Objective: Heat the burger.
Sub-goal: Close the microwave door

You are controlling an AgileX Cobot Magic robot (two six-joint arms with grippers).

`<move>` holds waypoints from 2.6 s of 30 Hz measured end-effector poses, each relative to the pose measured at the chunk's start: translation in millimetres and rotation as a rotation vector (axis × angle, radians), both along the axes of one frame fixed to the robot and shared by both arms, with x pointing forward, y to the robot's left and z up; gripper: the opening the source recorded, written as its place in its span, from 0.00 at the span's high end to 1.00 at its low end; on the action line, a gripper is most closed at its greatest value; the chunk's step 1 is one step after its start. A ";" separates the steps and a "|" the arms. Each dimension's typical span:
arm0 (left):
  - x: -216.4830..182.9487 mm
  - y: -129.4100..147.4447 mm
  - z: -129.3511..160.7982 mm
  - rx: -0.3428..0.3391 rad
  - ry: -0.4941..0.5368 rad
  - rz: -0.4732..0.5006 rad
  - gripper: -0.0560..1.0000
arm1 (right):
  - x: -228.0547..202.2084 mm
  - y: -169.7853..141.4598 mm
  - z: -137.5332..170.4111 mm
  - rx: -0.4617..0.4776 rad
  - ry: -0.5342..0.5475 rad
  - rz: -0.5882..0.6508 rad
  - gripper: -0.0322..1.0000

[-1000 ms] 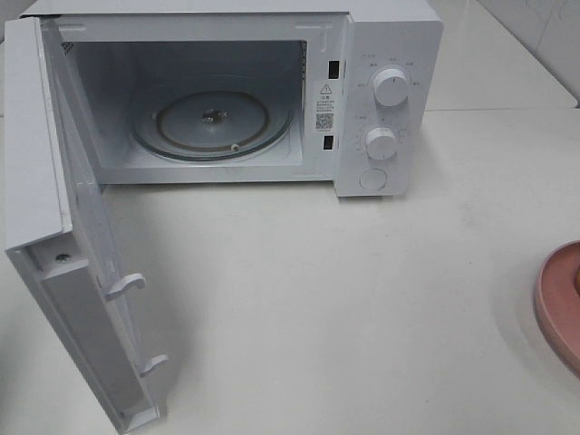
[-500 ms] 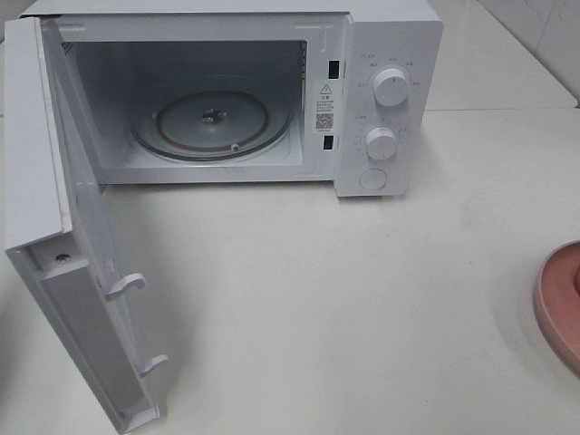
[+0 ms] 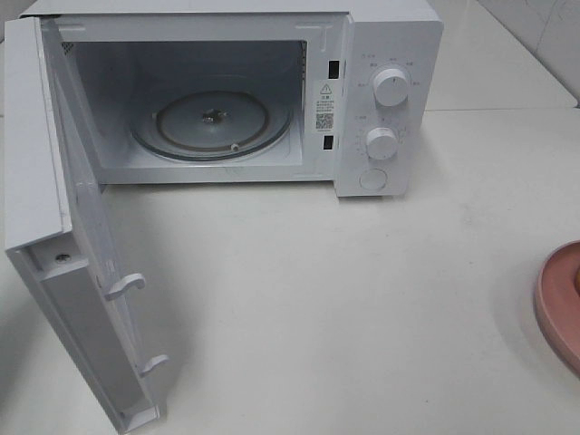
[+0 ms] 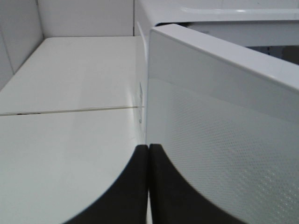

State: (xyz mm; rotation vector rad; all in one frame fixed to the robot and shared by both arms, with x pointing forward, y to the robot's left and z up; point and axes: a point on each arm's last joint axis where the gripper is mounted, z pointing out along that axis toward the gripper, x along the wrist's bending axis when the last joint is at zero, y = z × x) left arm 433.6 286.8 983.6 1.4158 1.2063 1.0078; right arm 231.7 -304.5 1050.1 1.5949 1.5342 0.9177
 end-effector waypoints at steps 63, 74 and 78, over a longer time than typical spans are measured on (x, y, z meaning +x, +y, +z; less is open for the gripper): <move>100.7 -195.2 -26.8 -0.172 0.034 -0.257 0.95 | 0.0 0.0 0.0 0.000 0.000 0.000 0.24; 124.1 -216.6 -24.9 -0.193 0.039 -0.264 0.95 | 0.0 0.0 0.0 0.000 0.000 0.000 0.24; 129.7 -232.0 -29.6 -0.143 0.045 -0.312 0.95 | 0.0 0.0 0.0 0.000 0.000 0.000 0.24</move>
